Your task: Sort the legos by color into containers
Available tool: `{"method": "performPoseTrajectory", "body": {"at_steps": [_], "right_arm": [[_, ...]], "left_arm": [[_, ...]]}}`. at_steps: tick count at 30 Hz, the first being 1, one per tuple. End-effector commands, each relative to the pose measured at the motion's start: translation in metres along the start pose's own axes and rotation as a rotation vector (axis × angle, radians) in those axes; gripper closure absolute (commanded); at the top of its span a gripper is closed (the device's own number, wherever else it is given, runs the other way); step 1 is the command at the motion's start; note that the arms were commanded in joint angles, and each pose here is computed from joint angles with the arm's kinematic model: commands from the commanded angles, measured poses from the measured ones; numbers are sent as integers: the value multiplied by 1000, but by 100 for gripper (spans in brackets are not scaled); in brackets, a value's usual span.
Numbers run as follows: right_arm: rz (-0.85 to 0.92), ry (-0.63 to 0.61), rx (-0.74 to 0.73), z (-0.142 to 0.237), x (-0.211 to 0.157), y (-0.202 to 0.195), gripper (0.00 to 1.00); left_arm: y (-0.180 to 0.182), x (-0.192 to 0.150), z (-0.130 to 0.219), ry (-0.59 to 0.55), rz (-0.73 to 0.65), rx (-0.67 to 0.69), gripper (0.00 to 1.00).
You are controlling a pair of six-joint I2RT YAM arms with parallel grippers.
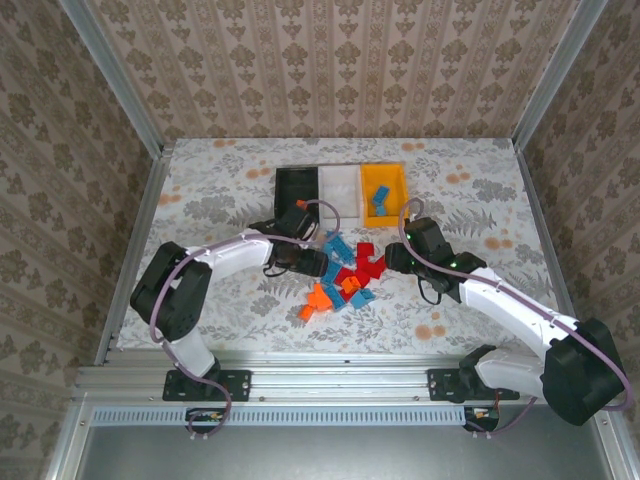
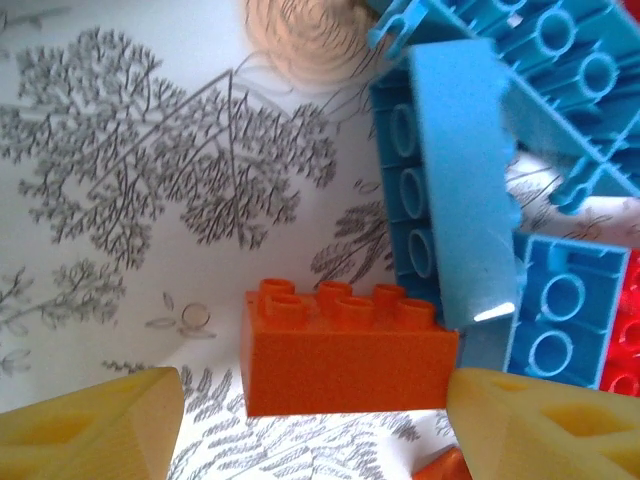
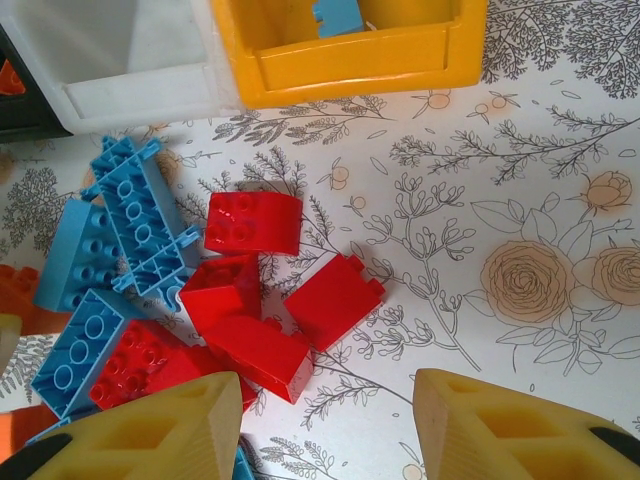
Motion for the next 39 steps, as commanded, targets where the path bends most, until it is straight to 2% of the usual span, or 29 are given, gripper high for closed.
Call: {"method": "performPoseTrajectory", "body": {"at_steps": [1,17,24,31,39], "right_arm": [[0,12,-14,-2,-5,-1,50],[6,17,-16,-4,-4,-1,49],[6,17,-15,-3,-5,0,49],[9,17,-9,-3,-3,3,48],[13,17,-9,-2,-2,4,48]], "left_arm": [[-3,9,-1,-24,-59,-39,21],[1,3,-20,19,-56,-27,24],[10,5,-22,1,-67,54,24],[29,12,-19,-63,20,112,27],[32,26,-20,-78,29,114,26]]}}
Point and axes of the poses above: each hand's point on the last joint's axis, 136 mm out from that joint toward the fingers, its own z axis back along the fingers, its own y axis along the line the jaws close on, x = y × z, the point moved 9 cm from there along z, back along the fingers, and after that the axes turned 2 degrees about -z, right-handed, at the moved point
